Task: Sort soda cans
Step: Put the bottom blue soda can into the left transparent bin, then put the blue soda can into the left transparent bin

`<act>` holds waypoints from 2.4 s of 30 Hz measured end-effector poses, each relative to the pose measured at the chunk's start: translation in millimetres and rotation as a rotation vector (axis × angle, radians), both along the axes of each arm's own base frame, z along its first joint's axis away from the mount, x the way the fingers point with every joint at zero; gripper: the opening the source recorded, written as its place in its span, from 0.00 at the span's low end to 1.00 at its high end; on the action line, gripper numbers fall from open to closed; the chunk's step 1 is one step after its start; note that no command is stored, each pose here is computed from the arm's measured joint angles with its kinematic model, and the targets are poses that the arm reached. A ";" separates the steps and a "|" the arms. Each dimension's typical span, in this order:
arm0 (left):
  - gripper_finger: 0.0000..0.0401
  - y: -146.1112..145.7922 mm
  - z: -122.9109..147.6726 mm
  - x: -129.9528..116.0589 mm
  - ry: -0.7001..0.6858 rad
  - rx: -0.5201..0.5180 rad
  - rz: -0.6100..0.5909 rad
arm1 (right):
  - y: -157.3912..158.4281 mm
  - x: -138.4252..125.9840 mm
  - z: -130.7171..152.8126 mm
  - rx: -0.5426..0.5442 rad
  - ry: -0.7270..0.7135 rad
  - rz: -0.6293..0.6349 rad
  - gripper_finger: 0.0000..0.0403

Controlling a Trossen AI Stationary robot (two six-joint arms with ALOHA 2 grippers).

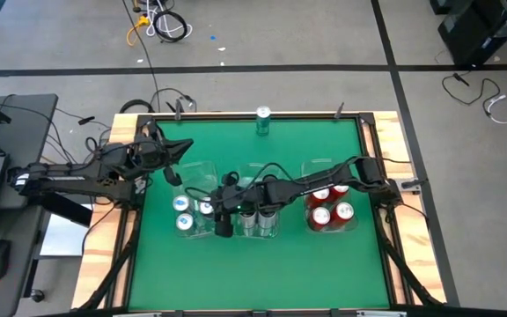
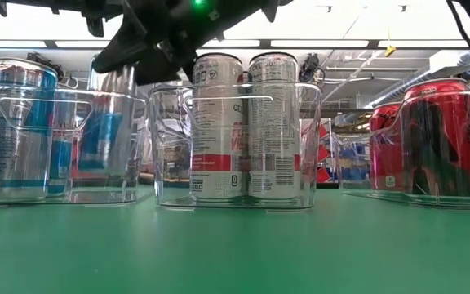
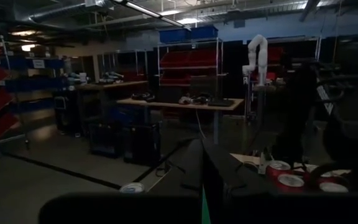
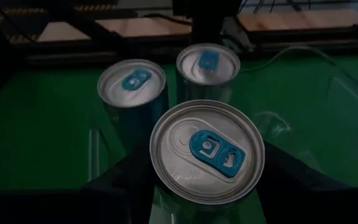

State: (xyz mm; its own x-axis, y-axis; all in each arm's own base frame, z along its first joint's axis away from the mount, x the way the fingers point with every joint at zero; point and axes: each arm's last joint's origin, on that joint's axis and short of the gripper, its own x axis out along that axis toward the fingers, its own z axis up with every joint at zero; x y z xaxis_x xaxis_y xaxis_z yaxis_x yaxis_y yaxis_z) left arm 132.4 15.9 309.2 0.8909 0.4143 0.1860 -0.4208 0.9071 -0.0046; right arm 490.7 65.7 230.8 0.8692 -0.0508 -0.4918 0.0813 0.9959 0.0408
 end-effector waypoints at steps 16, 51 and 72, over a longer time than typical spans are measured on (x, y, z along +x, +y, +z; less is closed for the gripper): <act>0.01 0.2 -1.3 1.1 0.013 -0.001 0.001 | 0.5 1.8 -17.4 0.038 0.069 0.047 0.52; 0.01 0.2 -3.6 1.6 0.035 -0.008 0.000 | 2.2 1.9 -14.2 0.049 0.053 0.074 0.85; 0.01 0.2 -8.2 2.2 0.084 -0.010 0.001 | -83.9 -47.3 74.0 -0.160 0.095 -0.182 0.68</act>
